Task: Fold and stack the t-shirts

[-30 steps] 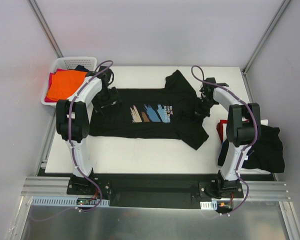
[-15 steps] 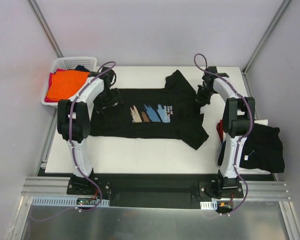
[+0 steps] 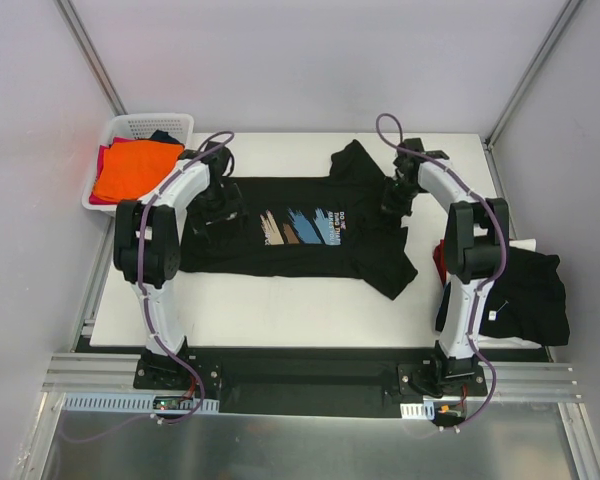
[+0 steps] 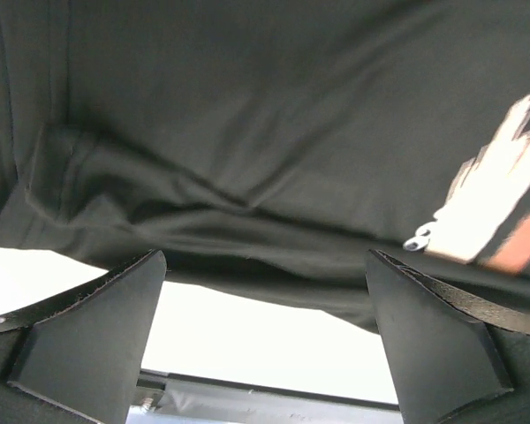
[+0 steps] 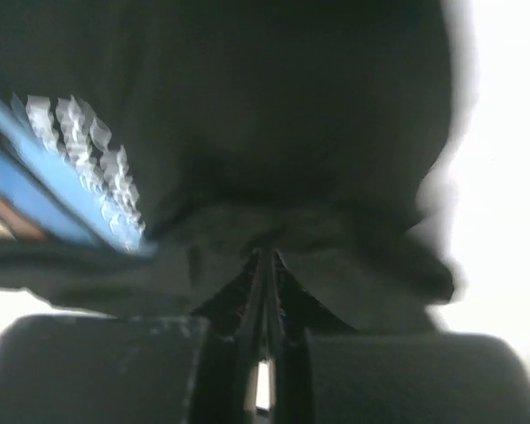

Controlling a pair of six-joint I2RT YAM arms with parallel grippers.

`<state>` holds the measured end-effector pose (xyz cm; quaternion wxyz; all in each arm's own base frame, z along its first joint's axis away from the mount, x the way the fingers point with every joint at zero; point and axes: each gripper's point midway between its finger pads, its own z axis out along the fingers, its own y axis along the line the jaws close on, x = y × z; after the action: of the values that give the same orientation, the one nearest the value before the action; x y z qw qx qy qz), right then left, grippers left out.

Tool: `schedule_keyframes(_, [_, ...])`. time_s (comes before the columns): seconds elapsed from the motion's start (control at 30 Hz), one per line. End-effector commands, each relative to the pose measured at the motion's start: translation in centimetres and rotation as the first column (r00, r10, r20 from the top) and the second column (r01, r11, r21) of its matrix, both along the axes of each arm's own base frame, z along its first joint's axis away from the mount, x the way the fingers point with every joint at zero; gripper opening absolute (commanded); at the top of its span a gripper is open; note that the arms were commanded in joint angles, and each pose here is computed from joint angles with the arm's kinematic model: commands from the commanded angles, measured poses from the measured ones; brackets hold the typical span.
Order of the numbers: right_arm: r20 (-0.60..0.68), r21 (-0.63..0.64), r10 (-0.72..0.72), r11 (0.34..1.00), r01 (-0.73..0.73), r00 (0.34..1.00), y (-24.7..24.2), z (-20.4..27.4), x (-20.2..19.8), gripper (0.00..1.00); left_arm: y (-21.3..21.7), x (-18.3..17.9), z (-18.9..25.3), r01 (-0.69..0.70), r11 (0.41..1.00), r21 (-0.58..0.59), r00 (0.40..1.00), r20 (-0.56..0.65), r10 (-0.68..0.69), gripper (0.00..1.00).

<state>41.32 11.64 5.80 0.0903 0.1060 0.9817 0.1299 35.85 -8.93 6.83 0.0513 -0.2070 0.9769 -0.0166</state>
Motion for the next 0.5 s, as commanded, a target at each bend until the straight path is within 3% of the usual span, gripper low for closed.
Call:
schedule_keyframes(0.0, [0.008,0.045,0.074,0.996,-0.074,0.997,3.3,2.7,-4.8,0.04,0.6,-3.3,1.4,0.030,0.999,0.015,0.999,-0.017,-0.030,0.99])
schedule_keyframes(0.23, [-0.032,0.049,0.077,0.996,-0.075,0.997,3.4,1.5,-7.9,0.04,2.0,-5.5,1.2,-0.015,0.999,0.043,0.999,-0.043,0.017,0.99])
schedule_keyframes(0.47, [-0.026,0.023,0.091,0.996,-0.091,0.995,2.7,2.1,-8.7,0.04,6.8,-5.5,0.5,-0.188,0.980,0.070,0.978,-0.081,0.194,0.99])
